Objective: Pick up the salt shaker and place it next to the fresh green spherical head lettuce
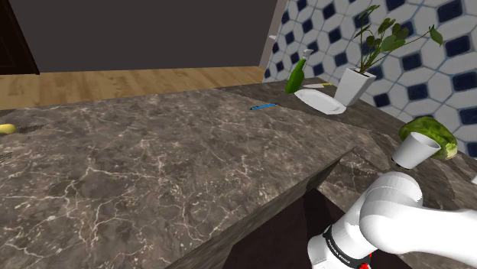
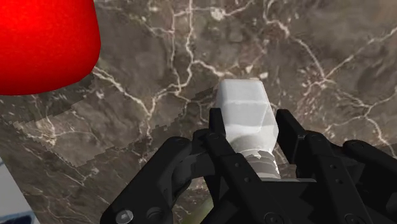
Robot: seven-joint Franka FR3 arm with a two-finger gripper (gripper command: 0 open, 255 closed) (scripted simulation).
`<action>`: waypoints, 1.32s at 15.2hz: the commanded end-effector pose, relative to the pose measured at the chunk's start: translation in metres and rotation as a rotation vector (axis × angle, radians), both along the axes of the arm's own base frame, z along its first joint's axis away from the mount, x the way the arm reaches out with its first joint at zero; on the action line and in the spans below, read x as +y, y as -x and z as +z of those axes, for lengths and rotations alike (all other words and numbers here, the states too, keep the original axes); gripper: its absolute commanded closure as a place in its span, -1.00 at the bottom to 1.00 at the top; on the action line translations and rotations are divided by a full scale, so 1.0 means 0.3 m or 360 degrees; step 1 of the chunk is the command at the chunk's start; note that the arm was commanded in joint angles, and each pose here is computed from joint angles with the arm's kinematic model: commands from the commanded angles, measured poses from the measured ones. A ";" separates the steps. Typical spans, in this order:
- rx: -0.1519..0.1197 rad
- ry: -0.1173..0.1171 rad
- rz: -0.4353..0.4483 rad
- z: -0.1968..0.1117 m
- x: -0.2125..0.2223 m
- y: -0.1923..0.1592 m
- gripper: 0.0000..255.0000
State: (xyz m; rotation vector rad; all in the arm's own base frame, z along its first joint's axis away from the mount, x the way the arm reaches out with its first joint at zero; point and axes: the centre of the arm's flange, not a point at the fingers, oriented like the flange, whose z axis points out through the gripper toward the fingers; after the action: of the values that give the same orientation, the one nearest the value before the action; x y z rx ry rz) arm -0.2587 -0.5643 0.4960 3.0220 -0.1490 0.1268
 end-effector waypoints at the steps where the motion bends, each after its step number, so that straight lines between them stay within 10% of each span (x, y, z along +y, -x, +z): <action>1: 0.0000 0.0000 0.0000 -0.001 0.000 0.000 1.00; 3: 0.0000 0.0000 0.0000 -0.001 0.000 0.000 1.00; 4: 0.0000 0.0000 0.0000 -0.001 0.000 0.000 -1.00; 20: 0.0000 0.0000 0.0000 0.164 0.020 0.013 -1.00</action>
State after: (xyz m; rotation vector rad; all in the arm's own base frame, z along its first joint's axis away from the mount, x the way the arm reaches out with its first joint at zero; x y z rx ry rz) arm -0.2626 -0.5585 0.5452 3.0218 -0.1489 0.1267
